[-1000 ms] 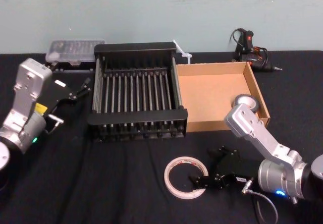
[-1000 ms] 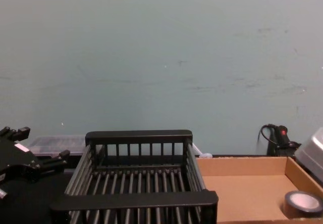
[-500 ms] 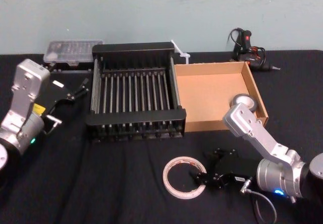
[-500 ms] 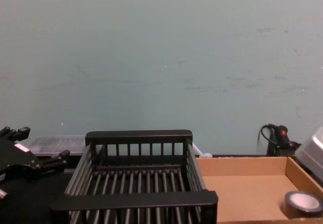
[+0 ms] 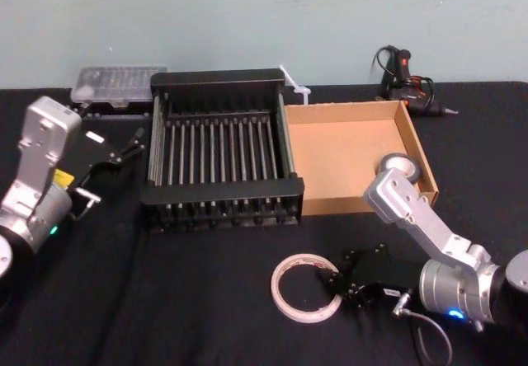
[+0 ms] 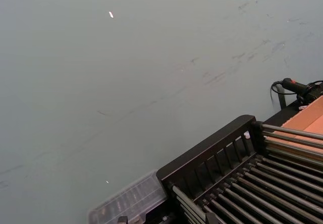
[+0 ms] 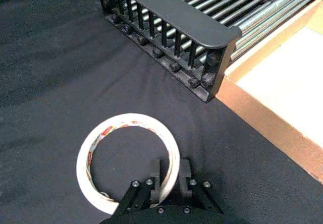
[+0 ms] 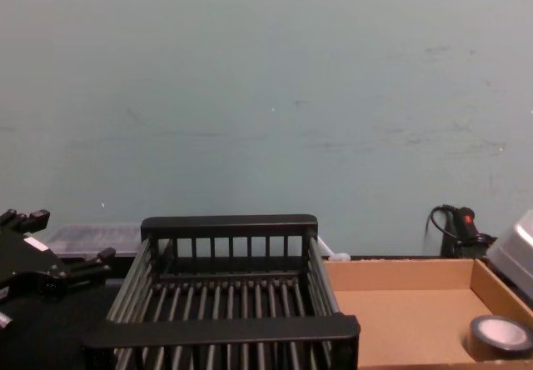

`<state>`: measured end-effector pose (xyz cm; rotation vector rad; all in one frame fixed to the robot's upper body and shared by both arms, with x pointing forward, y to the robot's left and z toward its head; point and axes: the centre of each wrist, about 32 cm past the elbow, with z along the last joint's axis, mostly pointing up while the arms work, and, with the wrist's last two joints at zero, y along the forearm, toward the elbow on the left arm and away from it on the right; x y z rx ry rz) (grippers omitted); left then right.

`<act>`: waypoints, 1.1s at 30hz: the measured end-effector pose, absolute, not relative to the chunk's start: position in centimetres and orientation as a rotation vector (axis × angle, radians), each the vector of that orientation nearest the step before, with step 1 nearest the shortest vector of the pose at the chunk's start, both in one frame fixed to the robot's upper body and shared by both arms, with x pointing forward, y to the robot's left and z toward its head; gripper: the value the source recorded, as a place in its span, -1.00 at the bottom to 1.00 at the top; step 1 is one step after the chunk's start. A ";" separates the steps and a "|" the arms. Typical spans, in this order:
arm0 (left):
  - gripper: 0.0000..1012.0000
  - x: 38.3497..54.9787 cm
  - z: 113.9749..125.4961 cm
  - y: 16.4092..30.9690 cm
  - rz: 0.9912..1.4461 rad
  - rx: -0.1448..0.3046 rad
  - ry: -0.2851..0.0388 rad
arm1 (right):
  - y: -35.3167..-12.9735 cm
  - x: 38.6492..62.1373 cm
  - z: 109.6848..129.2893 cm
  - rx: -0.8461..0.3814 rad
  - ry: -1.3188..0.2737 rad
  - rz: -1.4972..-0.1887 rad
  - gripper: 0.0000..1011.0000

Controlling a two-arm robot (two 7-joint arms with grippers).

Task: Pick up the white tape and place it into the black box , Pick up the silver tape and place it into the brown box.

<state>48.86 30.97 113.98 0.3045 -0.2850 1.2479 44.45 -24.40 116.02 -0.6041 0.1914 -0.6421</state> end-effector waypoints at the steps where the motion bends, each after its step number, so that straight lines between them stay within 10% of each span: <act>1: 0.98 48.9 114.0 31.0 1.248 0.304 -0.285 | -24.4 44.4 116.0 -0.604 0.192 -0.642 -0.57; 33: 0.98 48.9 114.0 31.0 1.248 0.304 -0.285 | -24.6 44.5 116.4 -0.591 0.191 -0.652 -0.82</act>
